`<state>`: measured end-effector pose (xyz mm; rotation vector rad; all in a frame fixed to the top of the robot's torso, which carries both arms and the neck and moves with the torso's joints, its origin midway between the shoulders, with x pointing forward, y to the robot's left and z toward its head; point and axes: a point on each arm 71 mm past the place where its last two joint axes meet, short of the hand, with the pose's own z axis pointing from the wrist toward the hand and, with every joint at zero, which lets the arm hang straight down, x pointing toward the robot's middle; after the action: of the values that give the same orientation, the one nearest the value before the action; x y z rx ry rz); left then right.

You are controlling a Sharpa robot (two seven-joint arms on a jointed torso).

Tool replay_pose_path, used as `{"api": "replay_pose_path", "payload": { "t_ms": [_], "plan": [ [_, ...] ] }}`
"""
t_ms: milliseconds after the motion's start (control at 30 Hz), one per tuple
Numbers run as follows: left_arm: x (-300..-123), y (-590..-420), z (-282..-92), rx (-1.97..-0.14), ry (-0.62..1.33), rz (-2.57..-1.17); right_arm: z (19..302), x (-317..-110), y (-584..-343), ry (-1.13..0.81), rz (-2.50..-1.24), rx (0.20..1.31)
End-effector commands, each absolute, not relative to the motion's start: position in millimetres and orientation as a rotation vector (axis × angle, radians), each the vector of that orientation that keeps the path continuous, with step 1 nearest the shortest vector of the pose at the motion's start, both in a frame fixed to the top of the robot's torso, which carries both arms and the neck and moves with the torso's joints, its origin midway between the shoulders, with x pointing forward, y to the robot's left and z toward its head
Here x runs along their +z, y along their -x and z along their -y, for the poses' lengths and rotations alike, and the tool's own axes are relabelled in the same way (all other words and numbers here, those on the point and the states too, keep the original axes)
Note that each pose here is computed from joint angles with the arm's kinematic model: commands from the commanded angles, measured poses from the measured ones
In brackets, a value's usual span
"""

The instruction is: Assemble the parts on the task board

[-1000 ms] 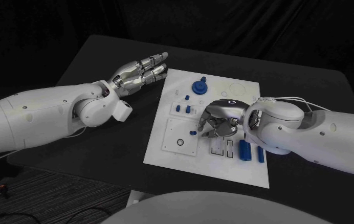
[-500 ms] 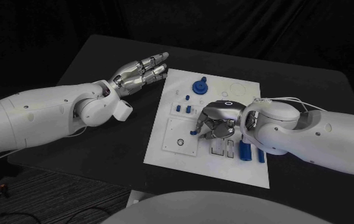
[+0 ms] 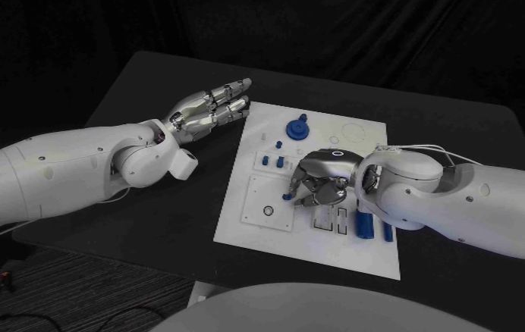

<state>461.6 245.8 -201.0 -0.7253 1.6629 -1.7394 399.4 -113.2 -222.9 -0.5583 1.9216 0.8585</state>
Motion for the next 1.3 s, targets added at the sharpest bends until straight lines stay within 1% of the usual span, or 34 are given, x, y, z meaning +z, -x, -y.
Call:
{"api": "replay_pose_path", "payload": {
  "t_ms": [33,300,700,933,1100,1300],
  "plan": [
    [-200.9,-460.7,-243.9,-1.765,0.725,-1.655,112.3,-222.9,-399.4,0.553,-1.906,0.86],
    [-202.0,-460.4,-243.3,-1.766,0.726,-1.658,109.7,-221.8,-400.7,0.543,-1.886,0.865],
    [-203.1,-459.9,-243.1,-1.766,0.729,-1.663,108.7,-221.9,-403.2,0.521,-1.883,0.84],
    [-203.2,-459.1,-245.1,-1.762,0.732,-1.661,118.4,-218.8,-405.0,0.49,-1.845,0.825],
    [-203.2,-458.8,-247.1,-1.756,0.735,-1.659,131.8,-211.4,-405.9,0.466,-1.79,0.807],
    [-203.2,-458.9,-248.6,-1.752,0.737,-1.658,147.3,-193.4,-407.3,0.433,-1.692,0.796]
  ]
}}
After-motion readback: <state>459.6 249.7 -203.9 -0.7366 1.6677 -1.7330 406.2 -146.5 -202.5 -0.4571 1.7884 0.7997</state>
